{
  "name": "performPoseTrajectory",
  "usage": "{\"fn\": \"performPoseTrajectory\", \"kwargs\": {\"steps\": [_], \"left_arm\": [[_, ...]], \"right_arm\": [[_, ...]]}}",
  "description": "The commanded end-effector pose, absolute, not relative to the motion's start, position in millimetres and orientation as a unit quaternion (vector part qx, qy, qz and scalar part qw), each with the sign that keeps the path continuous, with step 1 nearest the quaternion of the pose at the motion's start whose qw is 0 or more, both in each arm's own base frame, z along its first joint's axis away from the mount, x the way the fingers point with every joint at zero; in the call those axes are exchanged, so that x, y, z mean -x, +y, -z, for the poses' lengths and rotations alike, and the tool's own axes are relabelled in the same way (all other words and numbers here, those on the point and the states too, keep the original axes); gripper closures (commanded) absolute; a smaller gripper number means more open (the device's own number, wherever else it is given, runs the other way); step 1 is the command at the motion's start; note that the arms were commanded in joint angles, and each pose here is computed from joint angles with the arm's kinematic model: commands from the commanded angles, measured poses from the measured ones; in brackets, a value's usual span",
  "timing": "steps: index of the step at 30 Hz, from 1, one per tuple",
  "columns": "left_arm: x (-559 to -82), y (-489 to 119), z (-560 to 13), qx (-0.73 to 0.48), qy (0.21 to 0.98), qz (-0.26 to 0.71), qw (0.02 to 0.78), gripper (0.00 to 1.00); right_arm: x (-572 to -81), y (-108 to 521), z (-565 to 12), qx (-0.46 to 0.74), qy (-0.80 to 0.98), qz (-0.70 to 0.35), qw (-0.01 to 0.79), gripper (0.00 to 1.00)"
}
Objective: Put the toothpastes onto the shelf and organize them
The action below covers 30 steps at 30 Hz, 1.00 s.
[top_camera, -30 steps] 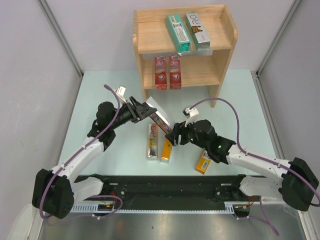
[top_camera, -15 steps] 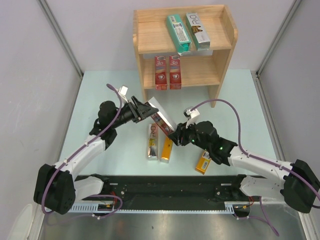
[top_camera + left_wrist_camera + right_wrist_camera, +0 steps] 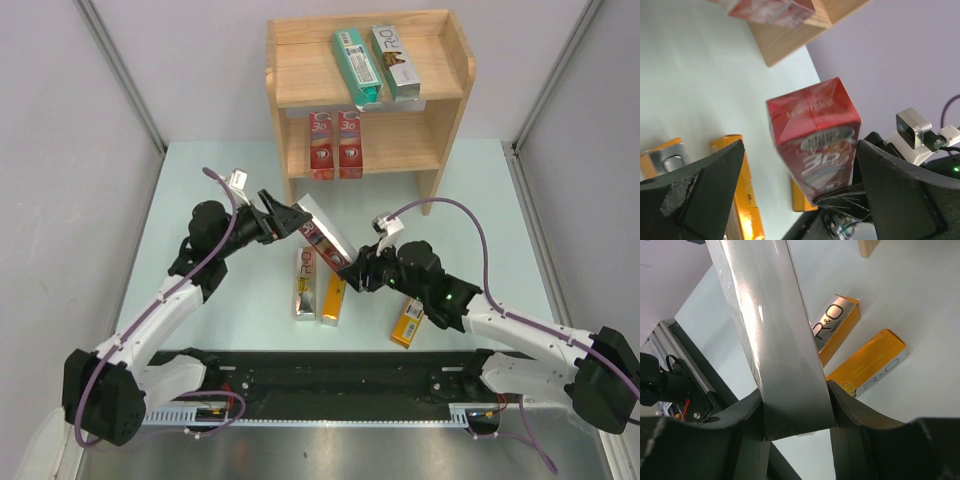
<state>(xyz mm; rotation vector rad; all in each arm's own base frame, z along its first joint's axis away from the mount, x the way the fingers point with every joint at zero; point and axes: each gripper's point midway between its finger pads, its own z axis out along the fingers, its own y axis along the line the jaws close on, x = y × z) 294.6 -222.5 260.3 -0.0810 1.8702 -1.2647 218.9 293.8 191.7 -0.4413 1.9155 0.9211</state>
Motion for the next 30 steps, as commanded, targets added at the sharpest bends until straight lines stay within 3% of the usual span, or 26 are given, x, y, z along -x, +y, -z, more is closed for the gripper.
{"fn": "performPoseTrajectory", "kwargs": {"steps": [1, 13, 22, 30], "left_arm": [[-302, -194, -283, 0.028, 0.75, 0.429, 0.503, 0.0], [-278, -125, -301, 0.078, 0.723, 0.304, 0.616, 0.0], [-281, -83, -264, 0.143, 0.768, 0.188, 0.596, 0.0], [-283, -90, -247, 0.132, 0.78, 0.196, 0.58, 0.0]], "right_arm": [[-227, 292, -220, 0.154, 0.755, -0.407, 0.491, 0.71], [-247, 274, -219, 0.117, 0.763, -0.435, 0.464, 0.73], [-241, 275, -239, 0.126, 0.747, -0.467, 0.456, 0.73], [-253, 268, -285, 0.103, 0.71, -0.521, 0.462, 0.73]]}}
